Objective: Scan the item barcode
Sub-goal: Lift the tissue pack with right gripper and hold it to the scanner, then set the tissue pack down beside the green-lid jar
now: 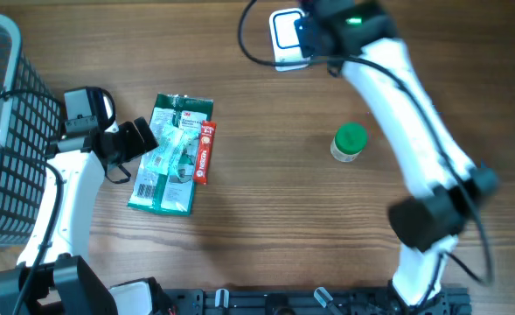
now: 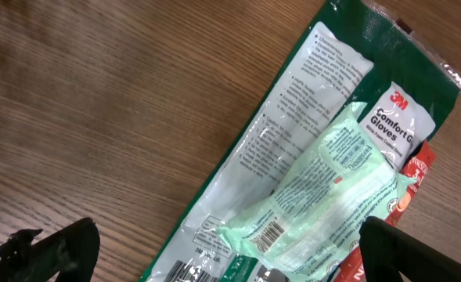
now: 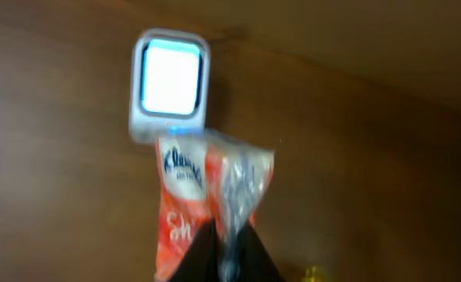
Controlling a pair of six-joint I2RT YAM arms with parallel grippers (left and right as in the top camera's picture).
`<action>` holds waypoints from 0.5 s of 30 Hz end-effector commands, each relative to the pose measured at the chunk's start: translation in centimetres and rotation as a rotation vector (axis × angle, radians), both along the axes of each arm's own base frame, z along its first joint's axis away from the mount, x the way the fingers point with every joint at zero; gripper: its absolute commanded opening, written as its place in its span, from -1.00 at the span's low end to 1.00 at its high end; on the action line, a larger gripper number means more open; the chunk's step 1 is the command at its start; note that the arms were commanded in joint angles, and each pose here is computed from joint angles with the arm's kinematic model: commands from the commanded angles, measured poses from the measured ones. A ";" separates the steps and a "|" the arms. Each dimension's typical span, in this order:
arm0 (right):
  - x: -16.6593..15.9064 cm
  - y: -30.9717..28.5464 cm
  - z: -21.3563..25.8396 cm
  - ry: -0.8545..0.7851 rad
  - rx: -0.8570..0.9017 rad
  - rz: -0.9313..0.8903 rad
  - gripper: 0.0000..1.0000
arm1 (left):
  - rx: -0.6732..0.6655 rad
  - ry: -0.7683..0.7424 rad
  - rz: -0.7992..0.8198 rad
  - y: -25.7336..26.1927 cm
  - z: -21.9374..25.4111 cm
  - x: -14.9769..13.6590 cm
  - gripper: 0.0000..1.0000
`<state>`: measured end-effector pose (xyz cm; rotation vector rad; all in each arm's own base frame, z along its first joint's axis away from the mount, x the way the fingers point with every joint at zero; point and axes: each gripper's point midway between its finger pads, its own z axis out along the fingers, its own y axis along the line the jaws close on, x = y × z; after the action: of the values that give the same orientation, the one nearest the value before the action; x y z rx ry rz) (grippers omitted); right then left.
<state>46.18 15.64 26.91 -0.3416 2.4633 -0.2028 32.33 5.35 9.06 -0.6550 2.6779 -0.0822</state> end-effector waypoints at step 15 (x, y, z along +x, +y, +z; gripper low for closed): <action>-10.9 -1.3 -22.6 0.573 0.117 -0.327 -0.90 | -0.001 0.006 -0.025 -0.3 -0.2 -0.1 1.00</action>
<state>36.17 15.77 5.49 0.0290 3.0605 0.0118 32.34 5.35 9.07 -0.6548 2.6771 -0.0823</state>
